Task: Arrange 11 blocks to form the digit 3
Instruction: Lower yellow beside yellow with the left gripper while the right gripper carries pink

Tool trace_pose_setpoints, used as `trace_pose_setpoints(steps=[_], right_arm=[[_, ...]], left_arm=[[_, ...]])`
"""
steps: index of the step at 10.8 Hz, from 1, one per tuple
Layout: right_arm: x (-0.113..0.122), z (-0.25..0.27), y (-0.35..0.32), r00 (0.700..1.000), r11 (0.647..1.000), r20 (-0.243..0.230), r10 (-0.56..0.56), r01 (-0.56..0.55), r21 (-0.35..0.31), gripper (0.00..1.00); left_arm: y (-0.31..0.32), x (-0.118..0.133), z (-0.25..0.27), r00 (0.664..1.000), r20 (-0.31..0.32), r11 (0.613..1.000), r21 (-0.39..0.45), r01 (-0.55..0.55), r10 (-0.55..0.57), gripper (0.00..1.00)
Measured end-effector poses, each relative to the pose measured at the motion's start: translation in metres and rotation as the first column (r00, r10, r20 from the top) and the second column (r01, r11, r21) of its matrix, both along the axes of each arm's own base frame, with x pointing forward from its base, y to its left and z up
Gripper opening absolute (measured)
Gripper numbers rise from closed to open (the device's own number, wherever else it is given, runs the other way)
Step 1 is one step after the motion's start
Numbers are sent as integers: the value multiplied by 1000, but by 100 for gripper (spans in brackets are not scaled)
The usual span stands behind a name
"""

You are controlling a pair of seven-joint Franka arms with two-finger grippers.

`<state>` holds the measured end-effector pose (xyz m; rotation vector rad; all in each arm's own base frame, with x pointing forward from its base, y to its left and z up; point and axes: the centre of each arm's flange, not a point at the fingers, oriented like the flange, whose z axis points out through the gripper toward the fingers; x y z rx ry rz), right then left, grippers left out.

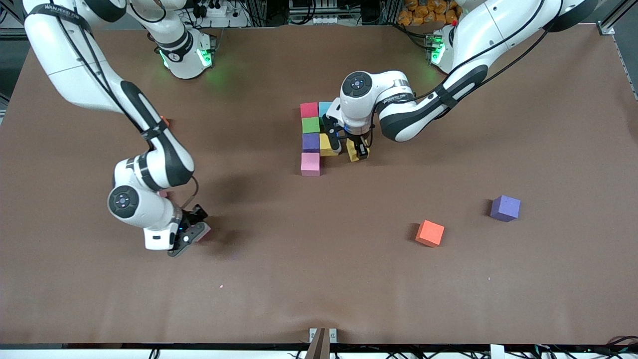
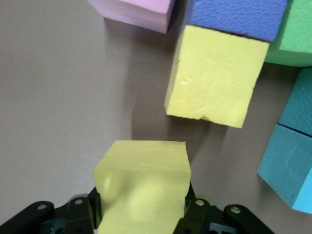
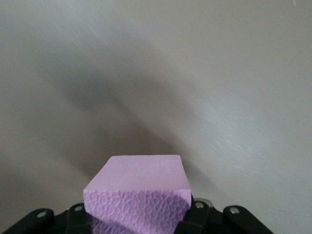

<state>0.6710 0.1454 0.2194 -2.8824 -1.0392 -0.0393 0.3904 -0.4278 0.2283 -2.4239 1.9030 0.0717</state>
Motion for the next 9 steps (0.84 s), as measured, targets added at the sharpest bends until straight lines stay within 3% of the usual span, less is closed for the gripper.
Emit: trace_pose_setpoints(steps=[3,5,6,9], right_arm=[[-15,19,87,985,985,3,-173,172,19,59],[-30,24,133,953,953,-7,-302,302,26,59],[-36,27,153,926,926,-14,-377,377,29,59],[-64,36,225,806,806,-3,-591,591,26,59]], left_arm=[[-4,-4,0,1000,0,1000,-5,10,-10,60],[-7,-8,-1,1000,-1,1000,-16,19,-19,60],[-8,-11,-3,1000,-4,1000,-18,25,-25,60],[-11,-25,-9,999,-11,998,-21,52,-53,60]])
